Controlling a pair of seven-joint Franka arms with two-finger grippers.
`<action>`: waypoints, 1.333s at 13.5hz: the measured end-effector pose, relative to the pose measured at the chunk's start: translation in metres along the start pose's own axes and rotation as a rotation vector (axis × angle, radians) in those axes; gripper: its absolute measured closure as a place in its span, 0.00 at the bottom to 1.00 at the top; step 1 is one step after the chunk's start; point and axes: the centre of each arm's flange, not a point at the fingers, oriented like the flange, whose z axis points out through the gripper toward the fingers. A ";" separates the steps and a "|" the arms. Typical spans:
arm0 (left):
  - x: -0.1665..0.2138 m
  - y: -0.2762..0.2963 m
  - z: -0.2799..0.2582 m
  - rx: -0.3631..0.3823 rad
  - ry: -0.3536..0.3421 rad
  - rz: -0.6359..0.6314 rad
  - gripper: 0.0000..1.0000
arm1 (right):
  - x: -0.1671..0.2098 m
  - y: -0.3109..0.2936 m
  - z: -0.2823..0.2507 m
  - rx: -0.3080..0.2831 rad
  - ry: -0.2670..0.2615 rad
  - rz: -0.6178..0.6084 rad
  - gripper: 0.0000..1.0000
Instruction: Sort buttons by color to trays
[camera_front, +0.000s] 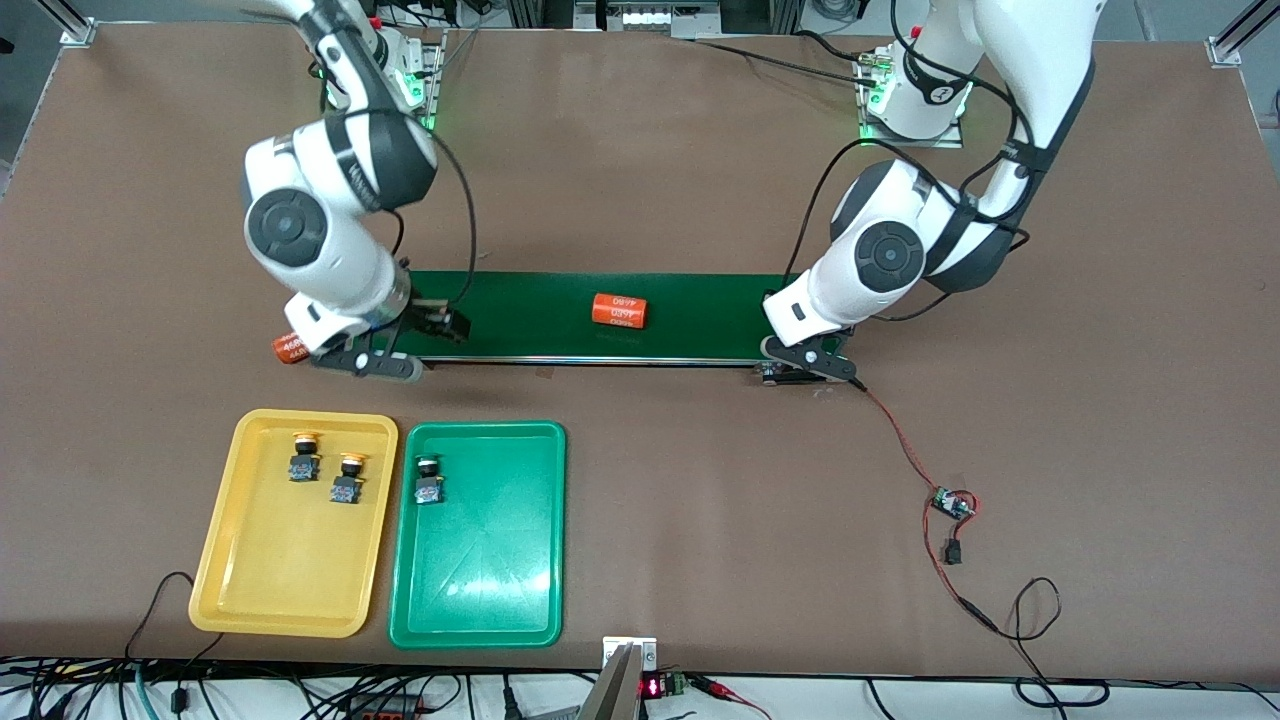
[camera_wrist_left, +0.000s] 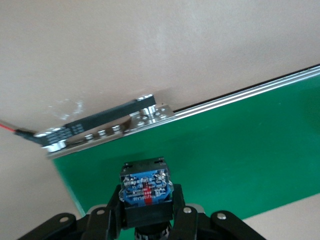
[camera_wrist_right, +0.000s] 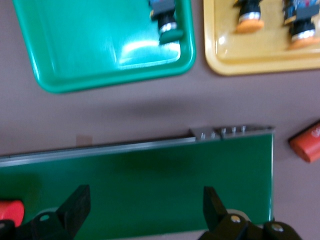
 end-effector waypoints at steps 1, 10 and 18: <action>-0.003 0.004 0.010 -0.001 -0.004 -0.002 0.59 | -0.014 0.003 -0.001 -0.006 0.000 -0.004 0.00; -0.013 0.028 0.025 0.007 -0.020 0.004 0.45 | -0.062 0.021 0.020 -0.005 0.028 0.002 0.00; 0.013 -0.009 -0.064 0.012 0.133 -0.070 0.00 | -0.066 0.012 0.021 0.004 0.044 0.003 0.00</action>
